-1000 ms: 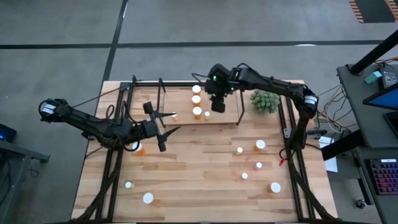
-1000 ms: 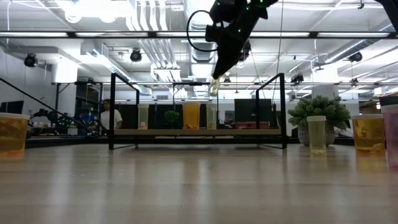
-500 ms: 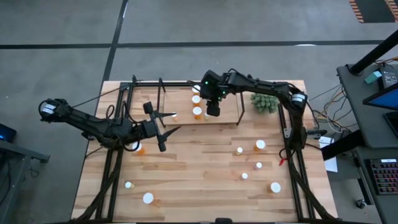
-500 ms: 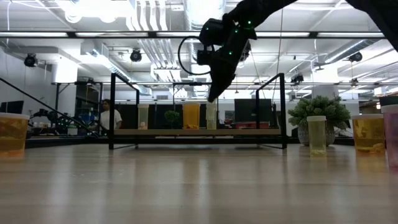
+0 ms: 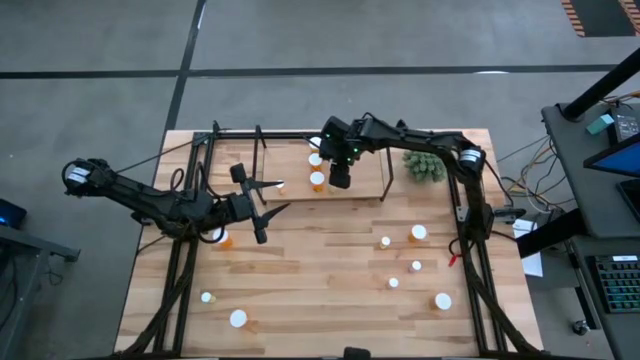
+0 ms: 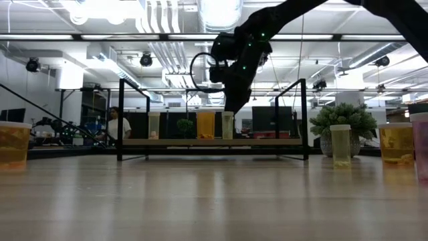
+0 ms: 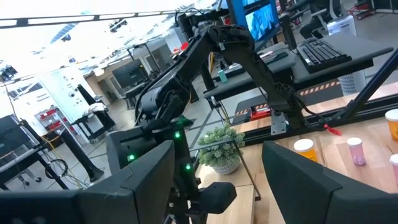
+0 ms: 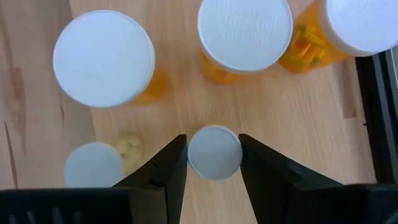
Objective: Pick and place medicine bottles onto shelf by color
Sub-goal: Put the small yellow pill bottle on the shelf aligned with the other small yellow pill bottle
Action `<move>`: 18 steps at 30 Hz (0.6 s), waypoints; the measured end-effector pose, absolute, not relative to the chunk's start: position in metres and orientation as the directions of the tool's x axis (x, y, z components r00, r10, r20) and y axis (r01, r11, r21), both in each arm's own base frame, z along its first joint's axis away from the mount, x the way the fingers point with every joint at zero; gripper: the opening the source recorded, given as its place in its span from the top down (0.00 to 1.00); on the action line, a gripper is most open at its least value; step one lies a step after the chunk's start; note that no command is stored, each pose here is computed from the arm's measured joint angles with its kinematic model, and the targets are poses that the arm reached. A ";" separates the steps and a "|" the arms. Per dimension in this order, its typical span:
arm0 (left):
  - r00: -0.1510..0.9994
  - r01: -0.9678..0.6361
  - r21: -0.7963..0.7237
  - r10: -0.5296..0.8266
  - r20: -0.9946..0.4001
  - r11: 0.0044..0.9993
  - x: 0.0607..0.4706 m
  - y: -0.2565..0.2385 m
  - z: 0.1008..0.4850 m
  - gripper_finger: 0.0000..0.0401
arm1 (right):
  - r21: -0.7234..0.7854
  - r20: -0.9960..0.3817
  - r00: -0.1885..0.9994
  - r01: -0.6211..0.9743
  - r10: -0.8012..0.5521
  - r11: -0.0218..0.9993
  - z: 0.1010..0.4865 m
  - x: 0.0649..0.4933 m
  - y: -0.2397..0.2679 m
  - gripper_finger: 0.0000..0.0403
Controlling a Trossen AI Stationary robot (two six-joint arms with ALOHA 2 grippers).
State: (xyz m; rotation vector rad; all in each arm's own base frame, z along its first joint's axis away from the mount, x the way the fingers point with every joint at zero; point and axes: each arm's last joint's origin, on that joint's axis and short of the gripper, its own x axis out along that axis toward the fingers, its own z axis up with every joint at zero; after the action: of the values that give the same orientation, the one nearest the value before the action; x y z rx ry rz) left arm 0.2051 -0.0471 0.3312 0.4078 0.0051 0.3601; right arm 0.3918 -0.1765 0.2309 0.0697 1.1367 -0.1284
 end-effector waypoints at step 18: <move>0.937 -0.341 0.389 0.343 0.067 0.856 0.205 -0.047 0.331 0.44 | -0.010 -0.903 0.424 0.146 -0.071 0.989 0.232 0.394 -0.177 0.60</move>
State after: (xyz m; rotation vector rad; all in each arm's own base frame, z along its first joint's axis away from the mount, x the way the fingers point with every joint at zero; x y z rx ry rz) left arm 0.2051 -0.0471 0.3314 0.4079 0.0043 0.3591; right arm 0.3935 -0.1773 0.2325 0.0737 1.1256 -0.1359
